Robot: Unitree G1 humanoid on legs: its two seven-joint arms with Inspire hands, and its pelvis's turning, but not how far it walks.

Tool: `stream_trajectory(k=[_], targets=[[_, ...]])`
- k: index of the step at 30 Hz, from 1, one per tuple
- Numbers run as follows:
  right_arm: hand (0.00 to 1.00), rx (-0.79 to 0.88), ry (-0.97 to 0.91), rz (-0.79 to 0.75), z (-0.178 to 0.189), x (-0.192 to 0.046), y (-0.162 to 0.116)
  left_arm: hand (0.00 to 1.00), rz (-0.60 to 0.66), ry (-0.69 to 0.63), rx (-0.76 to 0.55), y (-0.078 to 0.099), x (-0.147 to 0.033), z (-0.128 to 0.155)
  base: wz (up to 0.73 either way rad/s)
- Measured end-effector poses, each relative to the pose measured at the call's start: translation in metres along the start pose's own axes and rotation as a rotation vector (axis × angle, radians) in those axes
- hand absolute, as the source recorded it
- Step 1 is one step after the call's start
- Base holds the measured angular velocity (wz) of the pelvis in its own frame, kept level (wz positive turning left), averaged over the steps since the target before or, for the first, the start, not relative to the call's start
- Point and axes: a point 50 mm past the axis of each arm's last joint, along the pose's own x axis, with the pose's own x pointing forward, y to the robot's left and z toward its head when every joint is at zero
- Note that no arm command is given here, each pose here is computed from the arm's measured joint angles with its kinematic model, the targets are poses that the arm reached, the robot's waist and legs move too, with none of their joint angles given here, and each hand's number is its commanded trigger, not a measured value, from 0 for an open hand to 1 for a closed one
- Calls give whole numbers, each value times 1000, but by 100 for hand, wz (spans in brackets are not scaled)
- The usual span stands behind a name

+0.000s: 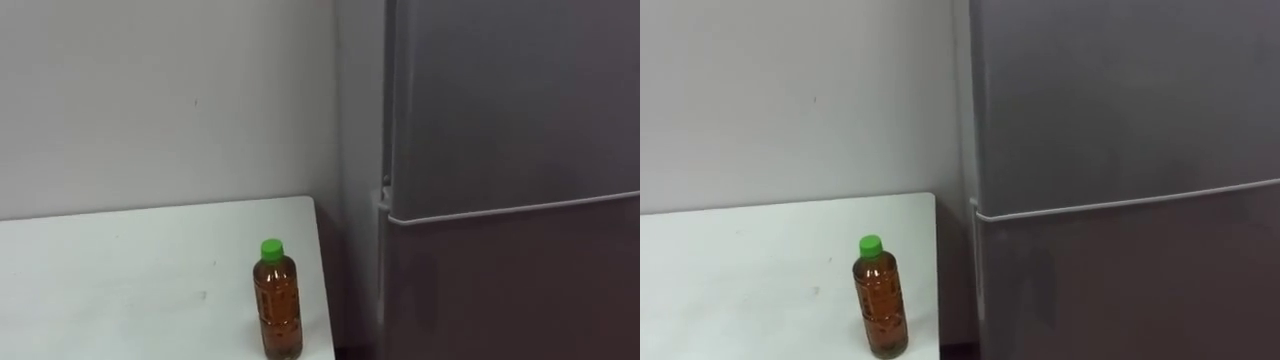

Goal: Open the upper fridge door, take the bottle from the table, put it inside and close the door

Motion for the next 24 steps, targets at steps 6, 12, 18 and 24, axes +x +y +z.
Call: stream_trajectory(k=[6, 12, 18, 24], targets=[[0, 12, 8, 9, 0, 1, 4, 0, -204, 54, -36, -35, -3, -7, 0], [0, 19, 19, 38, 6, 6, 15, 0, -421, 79, -33, -69, -8, -12, 0], [0, 21, 35, 56, 8, 7, 17, 0, -618, 152, -33, -94, -19, -20, -5], [0, 14, 40, 82, 12, 9, 21, 0, -735, 174, -67, -120, -25, -19, -7]])
